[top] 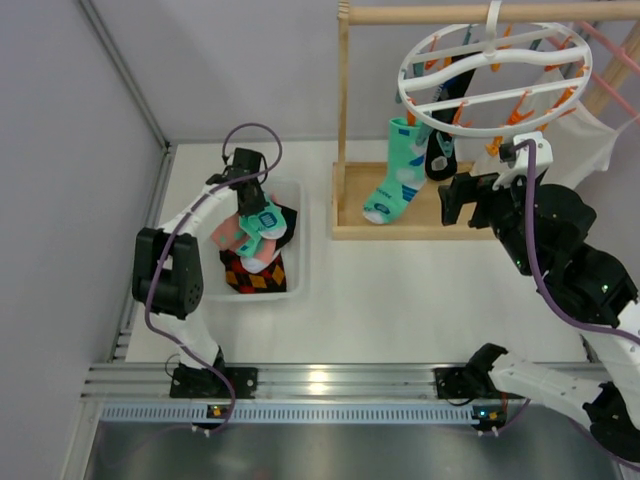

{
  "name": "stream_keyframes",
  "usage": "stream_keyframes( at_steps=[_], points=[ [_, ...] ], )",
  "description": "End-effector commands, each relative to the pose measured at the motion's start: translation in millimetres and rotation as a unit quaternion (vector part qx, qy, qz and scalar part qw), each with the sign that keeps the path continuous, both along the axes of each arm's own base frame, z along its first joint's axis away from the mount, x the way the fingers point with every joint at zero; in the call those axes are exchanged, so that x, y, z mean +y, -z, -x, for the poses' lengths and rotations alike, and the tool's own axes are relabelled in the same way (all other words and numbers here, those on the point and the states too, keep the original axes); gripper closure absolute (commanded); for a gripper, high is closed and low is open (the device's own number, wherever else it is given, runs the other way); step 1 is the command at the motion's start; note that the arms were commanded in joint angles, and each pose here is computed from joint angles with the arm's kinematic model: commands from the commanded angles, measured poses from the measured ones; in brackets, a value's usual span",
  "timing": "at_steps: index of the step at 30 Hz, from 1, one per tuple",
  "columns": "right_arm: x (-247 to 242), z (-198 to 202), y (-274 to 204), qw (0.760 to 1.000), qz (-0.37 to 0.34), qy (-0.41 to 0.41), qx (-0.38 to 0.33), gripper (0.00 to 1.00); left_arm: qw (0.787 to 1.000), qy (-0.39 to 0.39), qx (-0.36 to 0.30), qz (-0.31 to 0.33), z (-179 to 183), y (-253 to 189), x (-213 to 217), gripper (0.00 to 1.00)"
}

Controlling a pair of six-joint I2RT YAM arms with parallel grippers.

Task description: Remove the socks clipped to the hanger

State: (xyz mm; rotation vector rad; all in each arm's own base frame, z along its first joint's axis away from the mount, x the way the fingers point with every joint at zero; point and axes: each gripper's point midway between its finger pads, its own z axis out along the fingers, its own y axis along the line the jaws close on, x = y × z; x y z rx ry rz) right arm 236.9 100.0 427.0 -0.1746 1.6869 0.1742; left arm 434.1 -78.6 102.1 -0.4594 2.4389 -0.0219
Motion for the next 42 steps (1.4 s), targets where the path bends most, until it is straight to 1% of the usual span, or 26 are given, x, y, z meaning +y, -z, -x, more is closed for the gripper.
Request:
stream_keyframes(
  at_steps=[1, 3, 4, 5, 7, 8, 12, 14, 15, 16, 17, 19, 21, 22, 24, 25, 27, 28, 29, 31, 32, 33, 37, 39, 40, 42],
  points=[
    [-10, 7, -8, 1.0, -0.016, 0.008, -0.016, 0.01, 1.0, -0.013, -0.016, 0.008, 2, -13, 1, 1.0],
    [-12, 8, -9, 1.0, -0.016, 0.01, -0.017, 0.01, 0.999, -0.014, -0.032, 0.009, 1, -27, 2, 0.97],
    [-12, 9, -9, 1.0, -0.017, 0.009, -0.017, 0.0, 0.999, -0.014, -0.04, 0.009, 2, -33, 2, 0.91],
    [-13, 10, -10, 1.0, -0.019, 0.009, -0.018, 0.0, 0.998, -0.013, -0.06, 0.014, 1, -51, 2, 0.69],
    [-16, 13, -12, 0.999, -0.022, 0.01, -0.021, 0.01, 0.996, -0.012, -0.09, 0.022, 4, -76, 2, 0.55],
    [-17, 14, -13, 0.999, -0.023, 0.012, -0.021, 0.01, 0.995, -0.01, -0.098, 0.024, 6, -84, 2, 0.43],
    [-25, 19, -15, 0.999, -0.024, 0.02, -0.027, 0.01, 0.99, 0.007, -0.138, 0.04, 16, -121, -3, 0.22],
    [-32, 22, -16, 0.999, -0.024, 0.03, -0.029, 0.01, 0.986, 0.023, -0.162, 0.045, 23, -143, -8, 0.17],
    [-35, 24, -18, 0.999, -0.026, 0.032, -0.032, 0.01, 0.983, 0.036, -0.172, 0.047, 27, -151, -17, 0.08],
    [-38, 27, -19, 0.998, -0.029, 0.034, -0.035, 0.01, 0.979, 0.055, -0.189, 0.045, 33, -166, -23, 0.04],
    [-40, 29, -20, 0.998, -0.03, 0.036, -0.035, 0.01, 0.976, 0.076, -0.197, 0.046, 37, -173, -35, 0.02],
    [-46, 35, -21, 0.998, -0.041, 0.039, -0.04, 0.01, 0.959, 0.17, -0.224, 0.036, 48, -190, -86, 0.02],
    [-47, 38, -19, 0.997, -0.047, 0.035, -0.043, 0.01, 0.921, 0.299, -0.241, 0.058, 74, -195, -157, 0.02],
    [-50, 45, -22, 0.996, -0.059, 0.03, -0.052, 0.01, 0.902, 0.341, -0.261, 0.046, 74, -197, -177, 0.02],
    [-43, 48, -20, 0.996, -0.068, 0.006, -0.061, 0.01, 0.862, 0.427, -0.269, 0.048, 100, -189, -223, 0.02],
    [-45, 55, -25, 0.994, -0.081, -0.004, -0.074, 0.01, 0.842, 0.447, -0.298, 0.042, 100, -195, -239, 0.02],
    [-39, 64, -28, 0.991, -0.09, -0.04, -0.092, 0.01, 0.8, 0.508, -0.31, 0.074, 124, -189, -280, 0.02],
    [-37, 68, -29, 0.989, -0.095, -0.052, -0.098, 0.0, 0.789, 0.516, -0.321, 0.088, 127, -189, -291, 0.02],
    [-33, 72, -30, 0.988, -0.099, -0.068, -0.102, 0.0, 0.767, 0.518, -0.363, 0.108, 124, -206, -304, 0.02],
    [-36, 79, -34, 0.985, -0.11, -0.075, -0.113, 0.01, 0.771, 0.509, -0.367, 0.111, 111, -194, -316, 0.02],
    [-35, 82, -34, 0.984, -0.112, -0.08, -0.114, 0.0, 0.767, 0.504, -0.382, 0.11, 102, -206, -322, 0.02],
    [-35, 84, -35, 0.983, -0.116, -0.084, -0.116, 0.01, 0.77, 0.511, -0.369, 0.097, 92, -188, -331, 0.02],
    [-28, 93, -33, 0.98, -0.112, -0.12, -0.116, 0.01, 0.766, 0.527, -0.357, 0.089, 69, -168, -348, 0.02],
    [-24, 95, -30, 0.979, -0.107, -0.131, -0.116, 0.01, 0.775, 0.523, -0.341, 0.092, 50, -149, -348, 0.02],
    [-22, 98, -31, 0.977, -0.107, -0.142, -0.12, 0.01, 0.776, 0.518, -0.348, 0.09, 41, -154, -348, 0.02],
    [-20, 99, -31, 0.975, -0.104, -0.151, -0.123, 0.01, 0.785, 0.51, -0.342, 0.078, 26, -142, -345, 0.02]
  ],
)
